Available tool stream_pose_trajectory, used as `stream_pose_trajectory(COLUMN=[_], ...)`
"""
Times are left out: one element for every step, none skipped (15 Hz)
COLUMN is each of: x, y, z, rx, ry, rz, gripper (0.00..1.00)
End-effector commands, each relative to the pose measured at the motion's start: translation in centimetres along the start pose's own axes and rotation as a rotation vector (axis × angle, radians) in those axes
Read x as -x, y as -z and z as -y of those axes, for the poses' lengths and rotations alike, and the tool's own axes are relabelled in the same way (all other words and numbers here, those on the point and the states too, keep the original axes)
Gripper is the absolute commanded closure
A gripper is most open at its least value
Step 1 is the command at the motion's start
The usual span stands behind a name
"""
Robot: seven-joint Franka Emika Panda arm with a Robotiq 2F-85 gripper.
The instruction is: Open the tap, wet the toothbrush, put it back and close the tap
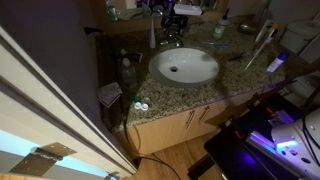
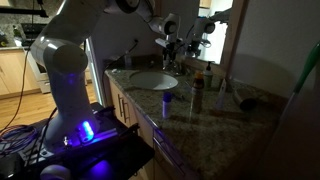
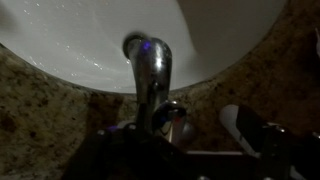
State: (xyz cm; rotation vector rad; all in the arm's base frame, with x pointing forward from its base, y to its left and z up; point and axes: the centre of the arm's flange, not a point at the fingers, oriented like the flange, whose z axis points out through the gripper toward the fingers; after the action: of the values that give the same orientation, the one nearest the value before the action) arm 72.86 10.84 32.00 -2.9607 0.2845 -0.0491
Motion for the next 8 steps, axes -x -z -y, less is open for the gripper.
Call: stream_pose_trajectory(x=[-0.1,-0.2,-0.3,-0.5,-0.7,-0.8,3.1,3.2], y=[-0.3,-0.5,-0.5,-0.4,-0.1,0.0,6.4,6.8], z=[0.1,0.1,0.1,-0.1,-0.3,-0.5,-0.9,-1.3], rx=[-0.007,-0.010,-0.012,0.021,0.080,0.119,0.165,0.194], ry=[0.003,0.004,0.033,0.069,0.090,0.123,0.158,0.189], rz=[-0.010,-0.014,-0.020,-0.038,-0.058,-0.064,-0.047,-0.042], gripper=[0.02,0.00,0.00,0.00,0.00,0.00,0.00,0.00])
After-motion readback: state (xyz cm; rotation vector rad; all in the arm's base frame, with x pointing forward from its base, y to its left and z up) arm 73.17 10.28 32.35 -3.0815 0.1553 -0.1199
